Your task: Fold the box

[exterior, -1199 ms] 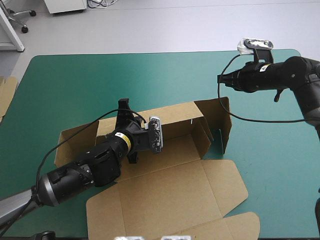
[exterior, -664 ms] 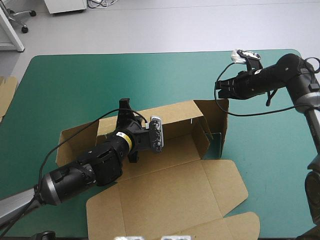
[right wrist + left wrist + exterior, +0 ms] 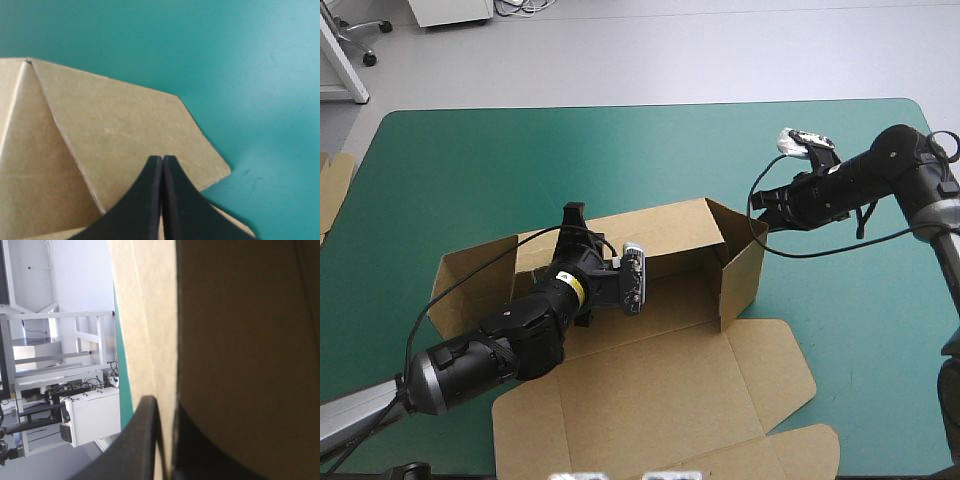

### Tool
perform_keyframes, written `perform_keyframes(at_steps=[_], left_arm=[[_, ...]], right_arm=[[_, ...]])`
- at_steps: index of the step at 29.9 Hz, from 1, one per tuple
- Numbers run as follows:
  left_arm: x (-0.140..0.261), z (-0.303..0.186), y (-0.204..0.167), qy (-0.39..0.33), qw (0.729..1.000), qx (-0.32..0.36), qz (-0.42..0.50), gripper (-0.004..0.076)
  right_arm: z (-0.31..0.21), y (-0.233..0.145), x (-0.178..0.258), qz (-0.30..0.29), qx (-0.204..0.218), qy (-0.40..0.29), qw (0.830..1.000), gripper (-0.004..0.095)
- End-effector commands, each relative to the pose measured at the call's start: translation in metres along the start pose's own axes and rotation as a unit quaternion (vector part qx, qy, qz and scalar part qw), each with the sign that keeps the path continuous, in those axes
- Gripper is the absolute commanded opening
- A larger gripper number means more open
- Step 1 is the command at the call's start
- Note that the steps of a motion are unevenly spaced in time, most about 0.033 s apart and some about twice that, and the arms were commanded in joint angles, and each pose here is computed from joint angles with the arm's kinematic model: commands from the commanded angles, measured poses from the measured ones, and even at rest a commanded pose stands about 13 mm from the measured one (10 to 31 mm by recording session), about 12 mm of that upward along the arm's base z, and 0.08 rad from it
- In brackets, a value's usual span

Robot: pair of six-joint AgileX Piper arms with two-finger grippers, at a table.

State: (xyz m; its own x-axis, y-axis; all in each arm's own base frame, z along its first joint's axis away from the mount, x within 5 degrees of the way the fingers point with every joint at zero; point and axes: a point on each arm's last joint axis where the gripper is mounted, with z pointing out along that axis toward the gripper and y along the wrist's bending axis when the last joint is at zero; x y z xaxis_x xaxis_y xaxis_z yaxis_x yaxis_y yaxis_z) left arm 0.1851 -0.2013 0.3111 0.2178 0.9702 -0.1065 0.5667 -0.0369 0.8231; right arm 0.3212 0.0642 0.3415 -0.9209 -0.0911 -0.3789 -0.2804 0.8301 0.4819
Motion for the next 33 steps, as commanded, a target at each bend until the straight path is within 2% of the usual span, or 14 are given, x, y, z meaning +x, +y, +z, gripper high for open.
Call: perform_keyframes(at_steps=[1,9,15,20,22,25,28,30,33], left_arm=[[0.001,0.003,-0.017,0.013,0.996,0.064,-0.059,-0.0015],[-0.001,0.003,-0.017,0.006,0.995,0.062,-0.072,-0.0015],[-0.001,0.003,-0.017,0.005,0.995,0.062,-0.072,-0.0015],[-0.001,0.003,-0.017,0.005,0.995,0.062,-0.072,-0.0015],[-0.001,0.003,-0.017,0.006,0.995,0.062,-0.072,-0.0015],[0.0,0.003,-0.017,0.009,0.995,0.064,-0.073,-0.0015],[0.0,0.003,-0.017,0.009,0.995,0.064,-0.074,-0.0015],[-0.001,0.003,-0.017,0.008,0.995,0.064,-0.074,-0.0015],[-0.001,0.003,-0.017,0.008,0.995,0.064,-0.074,-0.0015]], right_arm=[[-0.029,0.02,0.014,-0.031,-0.021,-0.034,0.999,-0.0019],[-0.038,0.03,0.043,-0.069,-0.027,-0.076,0.994,-0.0019],[-0.017,0.025,0.065,-0.087,-0.065,-0.068,0.992,-0.0019],[-0.007,0.017,0.07,-0.098,-0.058,-0.078,0.99,-0.0018],[-0.011,0.023,0.071,-0.1,-0.074,-0.072,0.99,-0.0018],[-0.036,0.044,0.066,-0.125,-0.102,-0.11,0.981,-0.0018],[-0.073,0.064,0.054,-0.159,-0.079,-0.17,0.969,-0.0018],[-0.093,0.07,0.043,-0.164,-0.041,-0.201,0.965,-0.0018],[-0.1,0.068,0.023,-0.153,-0.014,-0.213,0.965,-0.0018]])
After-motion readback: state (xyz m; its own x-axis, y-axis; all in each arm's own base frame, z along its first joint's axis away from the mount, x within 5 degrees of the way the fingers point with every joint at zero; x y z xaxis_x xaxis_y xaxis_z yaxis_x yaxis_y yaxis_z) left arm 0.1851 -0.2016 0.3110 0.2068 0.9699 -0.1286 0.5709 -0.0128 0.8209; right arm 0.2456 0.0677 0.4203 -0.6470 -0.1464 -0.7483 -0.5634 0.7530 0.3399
